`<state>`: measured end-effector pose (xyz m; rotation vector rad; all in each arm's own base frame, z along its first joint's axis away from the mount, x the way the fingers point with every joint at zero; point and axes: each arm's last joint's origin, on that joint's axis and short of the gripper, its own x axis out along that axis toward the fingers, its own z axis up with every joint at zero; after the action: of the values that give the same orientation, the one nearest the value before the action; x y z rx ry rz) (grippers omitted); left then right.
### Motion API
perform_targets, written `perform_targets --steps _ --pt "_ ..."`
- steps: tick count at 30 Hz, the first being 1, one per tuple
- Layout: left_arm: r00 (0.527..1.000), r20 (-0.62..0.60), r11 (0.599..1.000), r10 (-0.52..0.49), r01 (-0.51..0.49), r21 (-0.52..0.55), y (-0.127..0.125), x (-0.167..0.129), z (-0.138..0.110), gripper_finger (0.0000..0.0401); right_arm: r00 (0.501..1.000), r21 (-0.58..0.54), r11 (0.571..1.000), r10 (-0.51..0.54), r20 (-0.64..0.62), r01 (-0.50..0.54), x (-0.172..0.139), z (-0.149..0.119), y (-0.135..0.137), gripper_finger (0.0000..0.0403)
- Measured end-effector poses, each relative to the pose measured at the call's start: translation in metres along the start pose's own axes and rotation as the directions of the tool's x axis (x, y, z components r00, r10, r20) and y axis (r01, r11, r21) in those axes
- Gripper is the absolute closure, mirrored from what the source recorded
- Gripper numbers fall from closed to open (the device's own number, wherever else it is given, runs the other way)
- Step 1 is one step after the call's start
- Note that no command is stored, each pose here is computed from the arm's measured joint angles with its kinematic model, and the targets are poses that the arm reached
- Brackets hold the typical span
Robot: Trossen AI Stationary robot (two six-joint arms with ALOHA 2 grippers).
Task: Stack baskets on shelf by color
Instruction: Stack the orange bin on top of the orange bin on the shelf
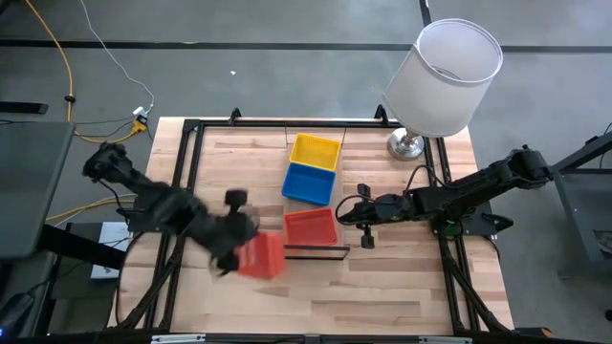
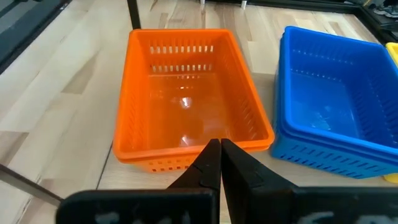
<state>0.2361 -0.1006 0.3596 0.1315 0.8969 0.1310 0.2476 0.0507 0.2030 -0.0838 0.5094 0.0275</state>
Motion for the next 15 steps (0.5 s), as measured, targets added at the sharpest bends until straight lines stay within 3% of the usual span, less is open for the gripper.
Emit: perform_targets --steps 7,12,15 --pt "0.989 -0.054 0.984 0.136 -0.141 -0.108 0.065 0.038 0.044 0.0401 0.987 0.031 0.991 -0.135 0.084 0.132 -0.018 0.012 0.0 0.0403" --pt "0.99 -0.086 0.976 0.109 -0.123 -0.179 0.091 0.061 0.066 0.0401 0.953 0.051 0.97 -0.244 0.181 0.239 -0.055 0.024 0.001 0.0403" --pt "0.993 -0.107 0.974 0.043 -0.066 -0.216 0.098 0.078 0.076 0.0401 0.935 0.065 0.959 -0.282 0.213 0.275 -0.074 0.027 0.003 0.0403"
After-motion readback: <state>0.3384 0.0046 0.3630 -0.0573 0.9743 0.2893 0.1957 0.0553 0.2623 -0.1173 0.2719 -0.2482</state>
